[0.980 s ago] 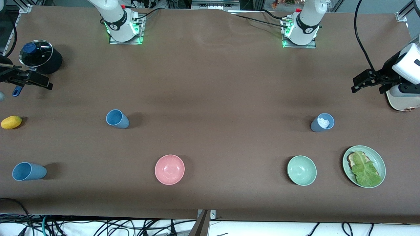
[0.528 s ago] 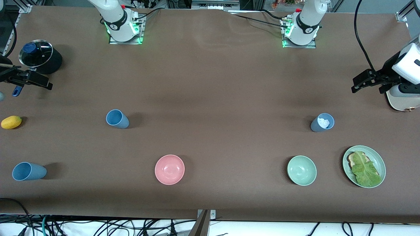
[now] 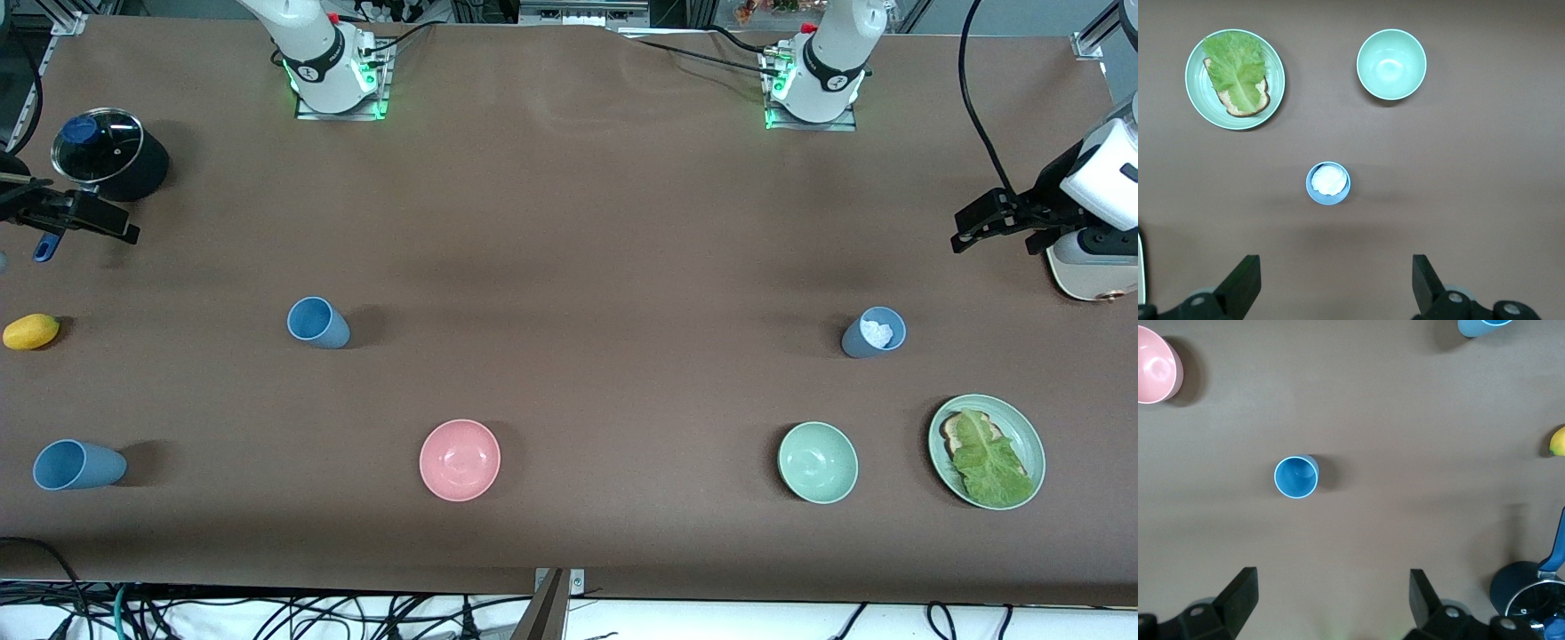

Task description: Stack blue cups with both arms

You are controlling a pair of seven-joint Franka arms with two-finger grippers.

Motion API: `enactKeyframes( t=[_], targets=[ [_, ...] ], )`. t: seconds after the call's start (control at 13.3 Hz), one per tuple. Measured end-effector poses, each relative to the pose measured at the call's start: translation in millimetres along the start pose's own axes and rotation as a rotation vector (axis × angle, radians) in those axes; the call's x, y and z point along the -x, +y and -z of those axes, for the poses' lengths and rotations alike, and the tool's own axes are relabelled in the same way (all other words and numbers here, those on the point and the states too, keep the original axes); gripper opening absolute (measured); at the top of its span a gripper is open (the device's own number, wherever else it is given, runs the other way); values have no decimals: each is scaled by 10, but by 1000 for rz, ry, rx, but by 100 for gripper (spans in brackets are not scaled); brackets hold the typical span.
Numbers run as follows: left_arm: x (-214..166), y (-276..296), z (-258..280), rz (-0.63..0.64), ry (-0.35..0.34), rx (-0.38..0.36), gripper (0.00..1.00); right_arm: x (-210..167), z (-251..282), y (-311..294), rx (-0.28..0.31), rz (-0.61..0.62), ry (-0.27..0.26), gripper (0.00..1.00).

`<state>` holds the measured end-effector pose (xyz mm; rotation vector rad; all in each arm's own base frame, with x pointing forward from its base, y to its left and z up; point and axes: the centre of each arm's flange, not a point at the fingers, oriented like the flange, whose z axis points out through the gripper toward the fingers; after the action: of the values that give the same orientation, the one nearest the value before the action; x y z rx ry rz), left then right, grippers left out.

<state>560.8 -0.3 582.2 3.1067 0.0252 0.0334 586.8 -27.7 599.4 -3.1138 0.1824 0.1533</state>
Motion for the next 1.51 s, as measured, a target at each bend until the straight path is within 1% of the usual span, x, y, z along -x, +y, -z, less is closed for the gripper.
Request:
enactKeyframes(
  t=[0.53,1.51],
  targets=[
    [-4,3,-9,0,-2,0,100,-3,1,48,-13,-10,-1,100],
    [-4,7,-9,-1,-2,0,100,-4,2,57,-15,-11,0,100]
  ],
)
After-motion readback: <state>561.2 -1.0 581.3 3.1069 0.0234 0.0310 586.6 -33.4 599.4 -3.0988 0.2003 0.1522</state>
